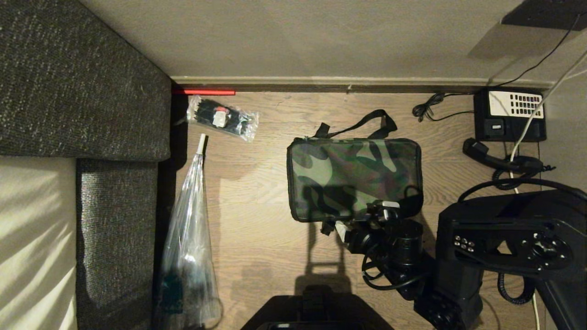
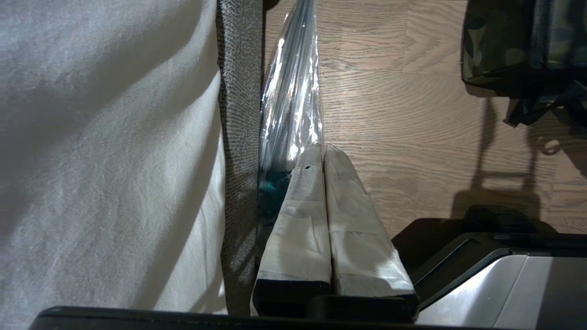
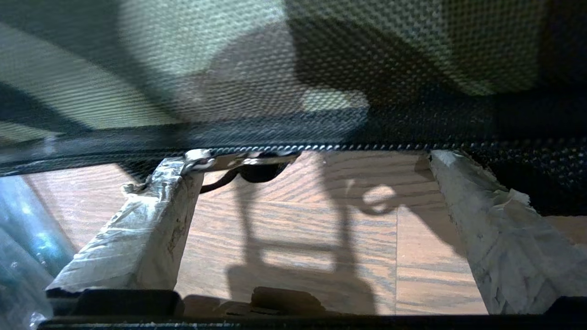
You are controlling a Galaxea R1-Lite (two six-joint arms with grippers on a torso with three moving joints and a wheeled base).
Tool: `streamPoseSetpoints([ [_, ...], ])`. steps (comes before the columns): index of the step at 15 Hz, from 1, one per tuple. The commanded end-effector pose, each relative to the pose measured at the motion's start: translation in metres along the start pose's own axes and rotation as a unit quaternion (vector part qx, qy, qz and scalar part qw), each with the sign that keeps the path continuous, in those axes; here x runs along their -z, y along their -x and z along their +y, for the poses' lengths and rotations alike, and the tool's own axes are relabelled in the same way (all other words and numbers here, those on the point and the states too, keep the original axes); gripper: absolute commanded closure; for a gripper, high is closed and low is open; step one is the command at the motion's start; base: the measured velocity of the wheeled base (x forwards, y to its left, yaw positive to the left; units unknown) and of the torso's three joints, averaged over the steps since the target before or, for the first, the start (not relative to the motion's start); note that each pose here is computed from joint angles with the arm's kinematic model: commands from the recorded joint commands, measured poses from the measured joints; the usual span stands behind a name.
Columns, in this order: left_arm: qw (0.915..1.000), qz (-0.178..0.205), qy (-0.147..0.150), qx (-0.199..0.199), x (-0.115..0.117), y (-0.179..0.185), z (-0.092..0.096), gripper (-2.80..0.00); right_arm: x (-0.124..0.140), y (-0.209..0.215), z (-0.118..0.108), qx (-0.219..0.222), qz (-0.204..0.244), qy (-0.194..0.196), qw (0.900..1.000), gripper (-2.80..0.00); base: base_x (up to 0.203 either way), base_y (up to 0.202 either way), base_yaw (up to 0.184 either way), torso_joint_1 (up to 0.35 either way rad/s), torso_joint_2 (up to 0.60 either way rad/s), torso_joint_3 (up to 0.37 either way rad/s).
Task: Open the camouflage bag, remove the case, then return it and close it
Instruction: Open the top of the storage box
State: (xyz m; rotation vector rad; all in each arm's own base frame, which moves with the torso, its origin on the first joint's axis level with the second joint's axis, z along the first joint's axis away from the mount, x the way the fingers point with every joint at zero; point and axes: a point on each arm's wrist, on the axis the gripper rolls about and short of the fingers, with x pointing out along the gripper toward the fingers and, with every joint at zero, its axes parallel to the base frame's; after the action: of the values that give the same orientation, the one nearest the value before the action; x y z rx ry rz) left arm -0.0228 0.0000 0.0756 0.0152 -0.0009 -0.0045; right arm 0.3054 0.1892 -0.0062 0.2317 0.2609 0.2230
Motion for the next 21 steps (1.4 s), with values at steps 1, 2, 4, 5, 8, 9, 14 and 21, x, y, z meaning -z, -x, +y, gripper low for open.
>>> streamPoseSetpoints([
  [1, 1.0000, 0.000, 0.000, 0.000, 0.000, 0.000, 0.000, 0.00, 0.002, -0.003, -0.001, 0.002, -0.004, -0.002, 1.000, -2.80, 0.000, 0.000, 0.000, 0.000, 0.00, 0.000],
  [2, 1.0000, 0.000, 0.000, 0.000, 0.000, 0.000, 0.000, 0.00, 0.002, -0.003, -0.001, 0.002, -0.002, -0.001, 1.000, -2.80, 0.000, 0.000, 0.000, 0.000, 0.00, 0.000],
  [4, 1.0000, 0.000, 0.000, 0.000, 0.000, 0.000, 0.000, 0.00, 0.004, -0.004, -0.002, 0.008, -0.003, -0.002, 1.000, -2.80, 0.000, 0.000, 0.000, 0.000, 0.00, 0.000],
  [5, 1.0000, 0.000, 0.000, 0.000, 0.000, 0.000, 0.000, 0.00, 0.005, -0.005, -0.003, 0.014, -0.003, -0.003, 1.000, -2.80, 0.000, 0.000, 0.000, 0.000, 0.00, 0.000],
  [8, 1.0000, 0.000, 0.000, 0.000, 0.000, 0.000, 0.000, 0.00, 0.005, -0.007, -0.002, 0.016, -0.007, -0.003, 1.000, 0.00, 0.000, 0.000, 0.000, 0.000, 0.00, 0.000],
  [9, 1.0000, 0.000, -0.001, 0.000, 0.000, 0.000, 0.000, 0.00, 0.005, -0.008, -0.002, 0.016, -0.008, -0.005, 1.000, 0.00, 0.000, 0.000, 0.000, 0.000, 0.00, 0.000],
  [14, 1.0000, 0.000, 0.000, 0.000, 0.000, 0.000, 0.000, 0.00, 0.008, -0.009, -0.003, 0.018, -0.005, -0.004, 1.000, 0.00, 0.000, 0.000, 0.000, 0.000, 0.00, 0.000],
  [21, 1.0000, 0.000, 0.000, 0.000, 0.000, 0.000, 0.000, 0.00, -0.013, 0.004, 0.001, 0.006, -0.020, -0.010, 1.000, 0.00, 0.000, 0.000, 0.000, 0.000, 0.00, 0.000],
])
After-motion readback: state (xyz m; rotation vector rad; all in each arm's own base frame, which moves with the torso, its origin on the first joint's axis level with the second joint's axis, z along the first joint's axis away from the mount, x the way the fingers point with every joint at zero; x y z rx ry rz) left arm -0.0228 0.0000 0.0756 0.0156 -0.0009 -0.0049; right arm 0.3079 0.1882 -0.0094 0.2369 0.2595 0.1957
